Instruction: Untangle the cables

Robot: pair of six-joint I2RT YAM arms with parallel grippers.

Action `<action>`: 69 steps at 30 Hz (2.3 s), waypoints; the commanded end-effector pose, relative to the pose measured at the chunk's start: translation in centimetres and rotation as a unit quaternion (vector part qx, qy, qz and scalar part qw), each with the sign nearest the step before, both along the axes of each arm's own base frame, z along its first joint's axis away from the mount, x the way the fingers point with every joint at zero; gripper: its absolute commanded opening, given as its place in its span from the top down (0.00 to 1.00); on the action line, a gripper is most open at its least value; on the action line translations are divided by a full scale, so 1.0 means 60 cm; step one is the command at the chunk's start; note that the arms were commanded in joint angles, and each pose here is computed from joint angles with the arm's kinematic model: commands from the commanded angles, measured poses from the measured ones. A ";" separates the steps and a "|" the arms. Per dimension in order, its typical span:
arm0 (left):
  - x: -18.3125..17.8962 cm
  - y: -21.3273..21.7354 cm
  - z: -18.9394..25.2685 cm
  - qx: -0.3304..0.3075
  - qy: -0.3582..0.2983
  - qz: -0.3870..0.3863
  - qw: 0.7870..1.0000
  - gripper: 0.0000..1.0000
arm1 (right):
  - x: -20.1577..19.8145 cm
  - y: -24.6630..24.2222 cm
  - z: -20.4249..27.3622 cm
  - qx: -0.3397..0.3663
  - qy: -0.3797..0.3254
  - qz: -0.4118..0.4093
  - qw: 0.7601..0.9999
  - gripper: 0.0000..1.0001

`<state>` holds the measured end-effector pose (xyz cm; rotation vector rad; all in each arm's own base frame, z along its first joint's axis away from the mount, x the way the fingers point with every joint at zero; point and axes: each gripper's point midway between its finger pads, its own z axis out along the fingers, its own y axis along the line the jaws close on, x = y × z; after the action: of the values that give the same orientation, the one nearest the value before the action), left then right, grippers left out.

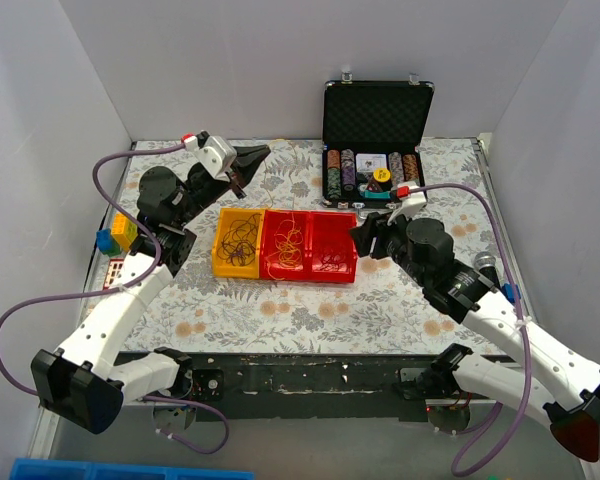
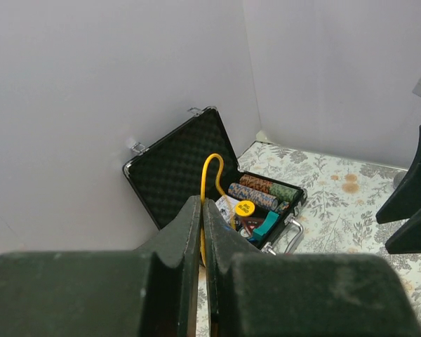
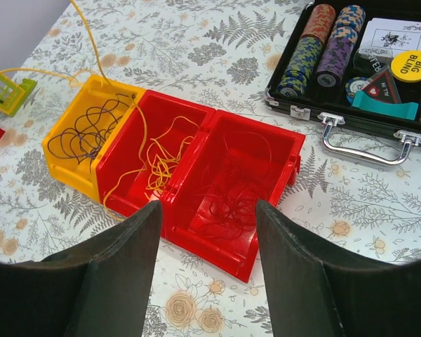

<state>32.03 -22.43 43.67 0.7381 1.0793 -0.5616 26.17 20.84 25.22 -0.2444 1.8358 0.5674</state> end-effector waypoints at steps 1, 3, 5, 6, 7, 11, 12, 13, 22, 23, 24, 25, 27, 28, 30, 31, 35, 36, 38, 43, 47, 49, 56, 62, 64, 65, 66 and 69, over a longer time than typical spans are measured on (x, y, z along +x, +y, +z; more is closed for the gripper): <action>-0.015 0.010 0.038 -0.015 -0.038 0.010 0.999 1.00 | 0.001 -0.008 0.013 0.020 -0.012 -0.011 1.000 0.37; -0.016 0.011 0.049 -0.019 -0.043 0.010 0.999 1.00 | -0.001 -0.007 0.011 0.021 -0.010 -0.009 1.000 0.37; -0.015 0.012 0.058 -0.022 -0.050 0.012 0.998 1.00 | -0.001 -0.004 0.010 0.024 -0.009 -0.006 1.000 0.38; -0.015 0.014 0.064 -0.025 -0.054 0.015 0.998 1.00 | -0.001 -0.003 0.012 0.027 -0.010 -0.006 1.000 0.38; -0.014 0.015 0.068 -0.027 -0.057 0.017 0.998 1.00 | -0.001 -0.001 0.012 0.029 -0.009 -0.003 1.000 0.38; -0.009 0.016 0.090 -0.036 -0.070 0.023 0.997 1.00 | 0.000 0.003 0.006 0.027 -0.005 0.000 1.000 0.40; -0.008 0.015 0.096 -0.038 -0.074 0.023 0.996 1.00 | 0.000 0.003 0.006 0.028 -0.005 0.000 1.000 0.40; -0.006 0.016 0.098 -0.039 -0.075 0.025 0.996 1.00 | -0.001 0.003 0.003 0.027 -0.003 0.000 1.000 0.40; 0.019 0.015 0.084 -0.031 -0.079 0.043 0.995 1.00 | 0.000 0.001 0.004 0.028 -0.006 -0.002 1.000 0.43; 0.019 0.014 0.082 -0.030 -0.080 0.043 0.995 1.00 | 0.000 0.000 0.003 0.027 -0.005 -0.003 1.000 0.43; 0.023 0.014 0.075 -0.028 -0.076 0.044 0.996 1.00 | 0.000 0.000 0.003 0.027 -0.005 -0.003 1.000 0.43; 0.025 0.014 0.072 -0.026 -0.074 0.044 0.996 1.00 | 0.000 0.000 0.002 0.026 -0.005 -0.003 1.000 0.43; 0.025 0.011 0.056 -0.021 -0.065 0.041 0.997 1.00 | 0.001 0.000 0.001 0.025 -0.005 -0.004 1.000 0.44; 0.026 0.011 0.046 -0.019 -0.060 0.041 0.997 1.00 | 0.000 0.000 0.001 0.026 -0.005 -0.004 1.000 0.44; 0.027 0.012 0.028 -0.012 -0.054 0.044 0.998 1.00 | 0.001 0.000 0.001 0.025 -0.006 -0.004 1.000 0.45; 0.029 0.013 0.022 -0.011 -0.051 0.046 0.998 1.00 | 0.001 0.000 0.001 0.025 -0.006 -0.003 1.000 0.46; 0.030 0.015 0.001 -0.004 -0.041 0.050 0.998 1.00 | 0.002 0.001 0.000 0.023 -0.005 -0.003 1.000 0.46; 0.030 0.015 -0.006 -0.002 -0.037 0.050 0.998 1.00 | 0.003 0.001 -0.001 0.023 -0.004 -0.004 1.000 0.46; 0.026 0.015 -0.017 0.000 -0.027 0.049 0.998 1.00 | 0.003 0.002 -0.001 0.023 -0.004 -0.003 1.000 0.47; 0.017 0.021 -0.042 0.006 -0.010 0.050 0.999 1.00 | 0.002 0.002 -0.001 0.023 -0.003 -0.002 1.000 0.47; 0.030 0.037 -0.079 0.027 -0.005 0.087 0.996 1.00 | 0.003 0.002 0.001 0.023 -0.003 -0.002 1.000 0.48; 0.047 0.056 -0.098 0.034 -0.008 0.127 0.991 1.00 | 0.002 0.003 0.000 0.023 -0.001 0.000 1.000 0.48; 0.062 0.070 -0.172 0.083 -0.012 0.160 0.984 1.00 | 0.002 0.006 -0.013 0.021 0.008 0.002 1.000 0.49; 0.079 0.066 -0.229 0.144 -0.015 0.203 0.968 1.00 | -0.001 0.005 -0.015 0.021 0.008 0.002 1.000 0.49; 0.081 0.065 -0.248 0.165 -0.019 0.219 0.962 1.00 | 0.000 0.004 -0.021 0.018 0.011 0.001 1.000 0.50; 0.083 0.069 -0.258 0.177 -0.019 0.234 0.956 1.00 | -0.001 0.004 -0.024 0.018 0.014 0.001 1.000 0.50; 0.082 0.064 -0.265 0.184 -0.016 0.233 0.955 1.00 | 0.000 0.003 -0.027 0.016 0.014 0.001 1.000 0.50; 0.068 0.043 -0.285 0.192 0.005 0.203 0.960 1.00 | 0.000 0.005 -0.035 0.016 0.019 0.002 1.000 0.50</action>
<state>36.44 -19.83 27.07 0.7981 1.3121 -0.0502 25.81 20.87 22.59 -0.2424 1.8916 0.5794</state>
